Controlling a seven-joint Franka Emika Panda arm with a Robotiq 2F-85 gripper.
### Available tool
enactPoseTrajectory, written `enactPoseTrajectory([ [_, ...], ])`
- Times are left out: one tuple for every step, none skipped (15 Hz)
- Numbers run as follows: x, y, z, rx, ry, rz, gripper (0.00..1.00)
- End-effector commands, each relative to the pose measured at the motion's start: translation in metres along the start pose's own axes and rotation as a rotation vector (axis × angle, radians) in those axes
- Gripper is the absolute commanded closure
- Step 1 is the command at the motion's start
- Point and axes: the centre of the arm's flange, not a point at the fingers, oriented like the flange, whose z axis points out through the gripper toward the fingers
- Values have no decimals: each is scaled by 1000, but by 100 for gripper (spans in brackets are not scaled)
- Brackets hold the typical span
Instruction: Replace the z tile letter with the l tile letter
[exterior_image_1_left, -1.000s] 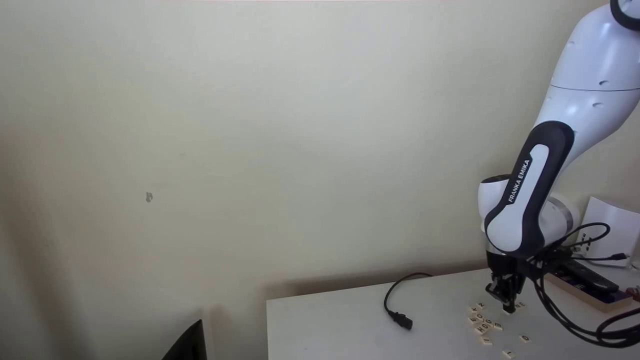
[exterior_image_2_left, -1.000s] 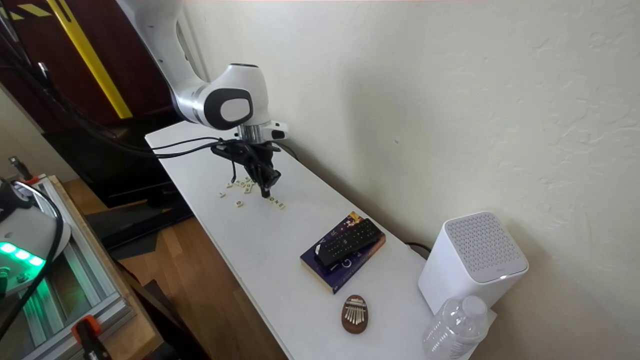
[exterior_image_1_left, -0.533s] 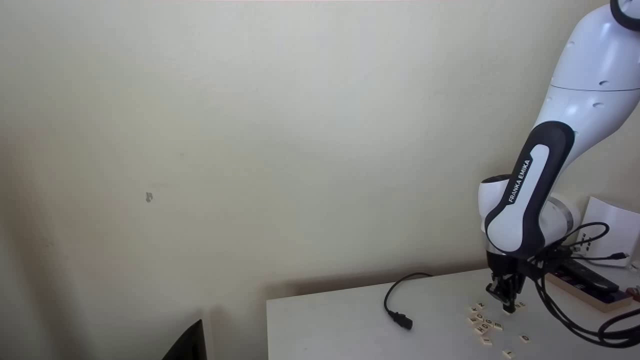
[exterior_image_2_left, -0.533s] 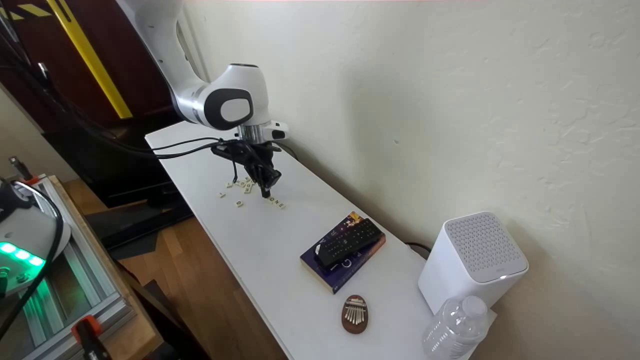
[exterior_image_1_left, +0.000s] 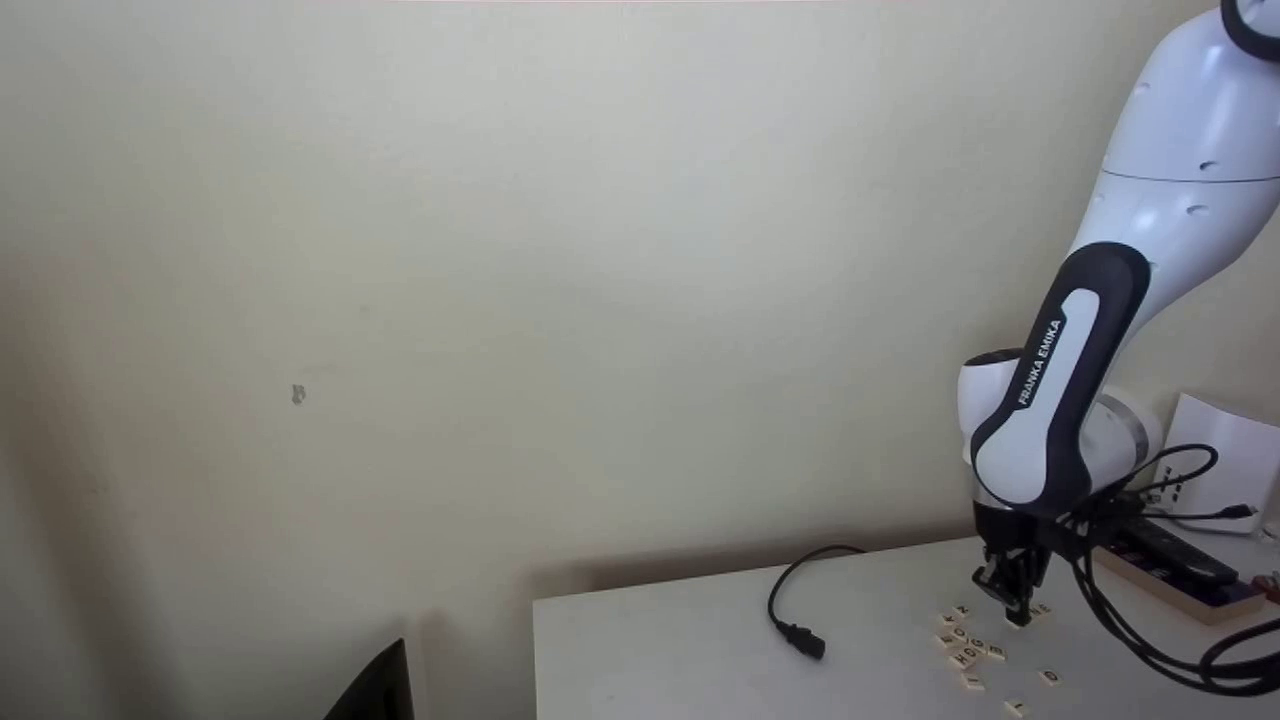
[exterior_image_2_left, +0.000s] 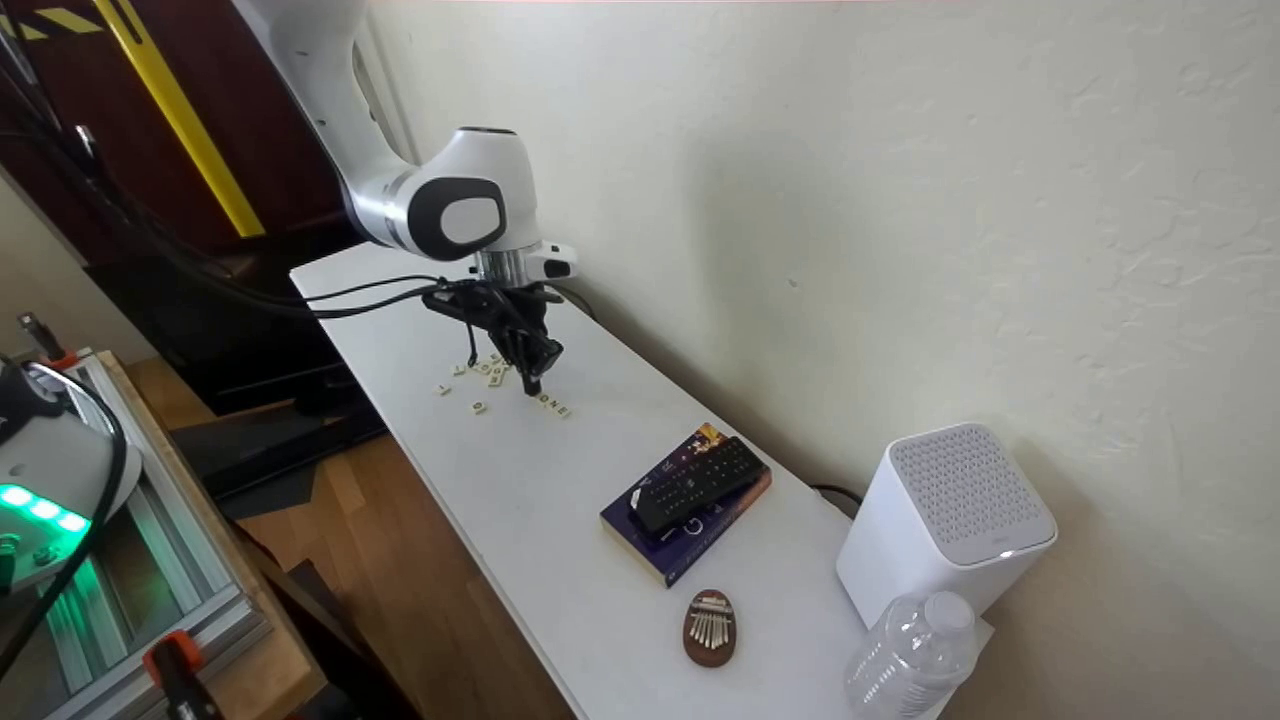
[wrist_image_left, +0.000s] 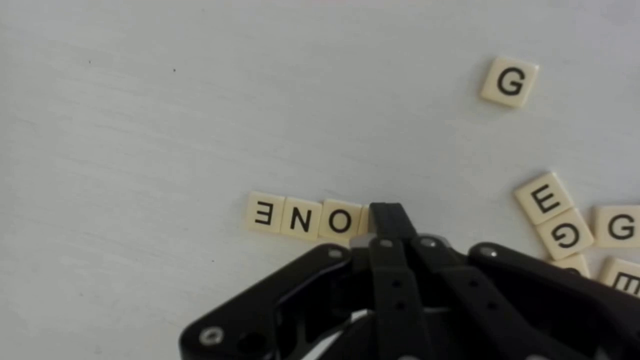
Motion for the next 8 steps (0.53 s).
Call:
enactPoseTrajectory([
  [-8, 0, -7, -5, 21, -23, 100],
  [-9, 0, -8, -5, 17, -19, 100],
  [-10, -1, -10, -10, 17, -19, 100],
  [-10, -1, -11, -10, 14, -20, 100],
  [-10, -1, -12, -15, 13, -17, 100],
  [-11, -1, -13, -16, 15, -18, 100],
  [-12, 0, -15, -18, 17, -15, 100],
  [-13, 1, -19, -16, 21, -13, 100],
])
